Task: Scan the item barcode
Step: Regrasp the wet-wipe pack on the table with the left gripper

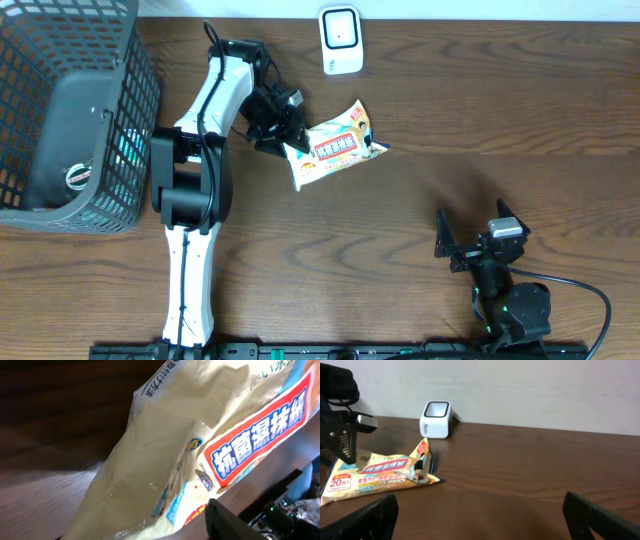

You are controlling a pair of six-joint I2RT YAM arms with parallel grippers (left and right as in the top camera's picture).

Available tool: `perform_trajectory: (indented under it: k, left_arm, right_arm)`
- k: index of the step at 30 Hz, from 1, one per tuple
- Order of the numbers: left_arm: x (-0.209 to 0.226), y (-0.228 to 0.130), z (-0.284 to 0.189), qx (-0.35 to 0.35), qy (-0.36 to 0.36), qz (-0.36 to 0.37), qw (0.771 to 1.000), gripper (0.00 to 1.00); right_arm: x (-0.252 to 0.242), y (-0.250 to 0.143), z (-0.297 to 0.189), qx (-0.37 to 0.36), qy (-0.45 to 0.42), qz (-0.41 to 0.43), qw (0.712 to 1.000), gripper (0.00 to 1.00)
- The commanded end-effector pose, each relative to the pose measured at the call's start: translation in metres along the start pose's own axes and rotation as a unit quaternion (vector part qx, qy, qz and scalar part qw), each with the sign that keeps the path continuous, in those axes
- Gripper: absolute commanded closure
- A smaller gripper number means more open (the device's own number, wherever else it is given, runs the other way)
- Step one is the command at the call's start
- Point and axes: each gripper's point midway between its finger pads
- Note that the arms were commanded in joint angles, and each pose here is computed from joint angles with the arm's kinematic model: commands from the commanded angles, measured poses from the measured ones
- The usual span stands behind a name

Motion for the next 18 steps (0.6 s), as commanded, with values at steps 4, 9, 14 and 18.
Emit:
perform_trajectory:
  k: [4, 9, 14, 18]
  left_arm:
    - [0.001, -0.006, 0.010, 0.021, -0.001, 0.003, 1.000, 0.29]
    - [-0.007, -0.013, 0.021, 0.036, 0.004, 0.012, 0.999, 0.12]
    - [-0.016, -0.027, 0.044, 0.065, 0.013, 0.024, 0.997, 0.11]
    - [-0.024, -0.031, 0.061, 0.071, 0.019, 0.044, 0.996, 0.40]
  right_arm:
    - [-0.001, -0.001, 0.000, 0.002, -0.002, -0.005, 1.000, 0.01]
    - [-0.001, -0.001, 0.000, 0.002, -0.002, -0.005, 1.000, 0.01]
    - [-0.001, -0.001, 0.000, 0.002, -0.002, -0.005, 1.000, 0.01]
    - [-0.001, -0.001, 0.000, 0.002, -0.002, -0.005, 1.000, 0.01]
Point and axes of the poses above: each gripper's point midway between its finger pads, its own z axis out along the fingers, its own x axis along the line the jaws close on, y = z × x, and after that the axes turned 8 degrees about -z, right-handed
